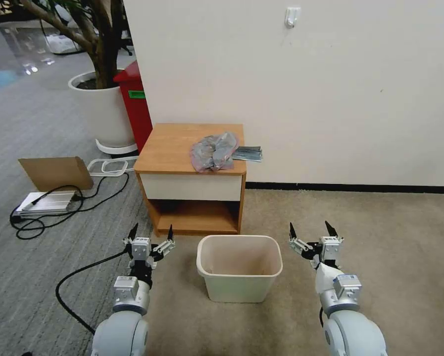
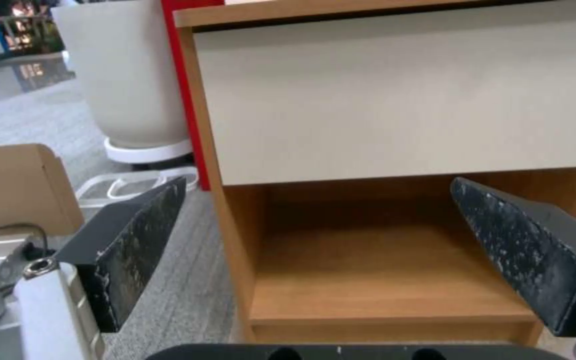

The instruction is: Pick up the garbage bag from the table and place it over the trash can.

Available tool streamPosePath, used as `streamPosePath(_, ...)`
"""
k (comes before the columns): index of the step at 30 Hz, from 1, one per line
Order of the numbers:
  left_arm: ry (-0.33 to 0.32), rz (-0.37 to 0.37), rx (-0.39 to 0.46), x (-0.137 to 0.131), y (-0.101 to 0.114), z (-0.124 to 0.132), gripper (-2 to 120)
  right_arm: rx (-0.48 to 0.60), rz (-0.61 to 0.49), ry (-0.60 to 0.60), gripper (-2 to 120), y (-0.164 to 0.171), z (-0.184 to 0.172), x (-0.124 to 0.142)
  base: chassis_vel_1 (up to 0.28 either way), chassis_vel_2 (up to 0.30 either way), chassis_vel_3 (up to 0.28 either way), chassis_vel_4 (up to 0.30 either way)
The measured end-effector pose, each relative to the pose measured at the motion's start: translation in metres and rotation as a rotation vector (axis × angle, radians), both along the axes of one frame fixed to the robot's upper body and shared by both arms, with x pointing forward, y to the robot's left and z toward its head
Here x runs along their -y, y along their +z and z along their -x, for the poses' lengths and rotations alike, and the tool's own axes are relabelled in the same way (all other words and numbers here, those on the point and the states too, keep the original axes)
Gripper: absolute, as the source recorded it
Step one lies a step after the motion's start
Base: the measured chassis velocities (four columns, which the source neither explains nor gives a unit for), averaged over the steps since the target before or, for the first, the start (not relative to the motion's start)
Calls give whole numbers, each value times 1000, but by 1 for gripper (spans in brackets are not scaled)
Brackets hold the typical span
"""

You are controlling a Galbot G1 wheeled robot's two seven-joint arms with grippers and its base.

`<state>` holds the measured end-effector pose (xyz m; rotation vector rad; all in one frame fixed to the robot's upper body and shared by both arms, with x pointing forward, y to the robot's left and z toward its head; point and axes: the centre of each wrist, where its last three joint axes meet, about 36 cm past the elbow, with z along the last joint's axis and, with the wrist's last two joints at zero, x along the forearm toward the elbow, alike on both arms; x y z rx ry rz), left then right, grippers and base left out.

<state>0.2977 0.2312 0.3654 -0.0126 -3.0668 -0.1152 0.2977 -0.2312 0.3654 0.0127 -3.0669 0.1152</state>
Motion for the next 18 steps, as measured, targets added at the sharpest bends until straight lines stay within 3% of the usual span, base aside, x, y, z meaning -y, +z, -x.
streamPosePath(18, 0, 0, 0, 0, 0, 0, 99, 0, 0, 0, 100, 0, 0, 0, 0, 0, 0, 0)
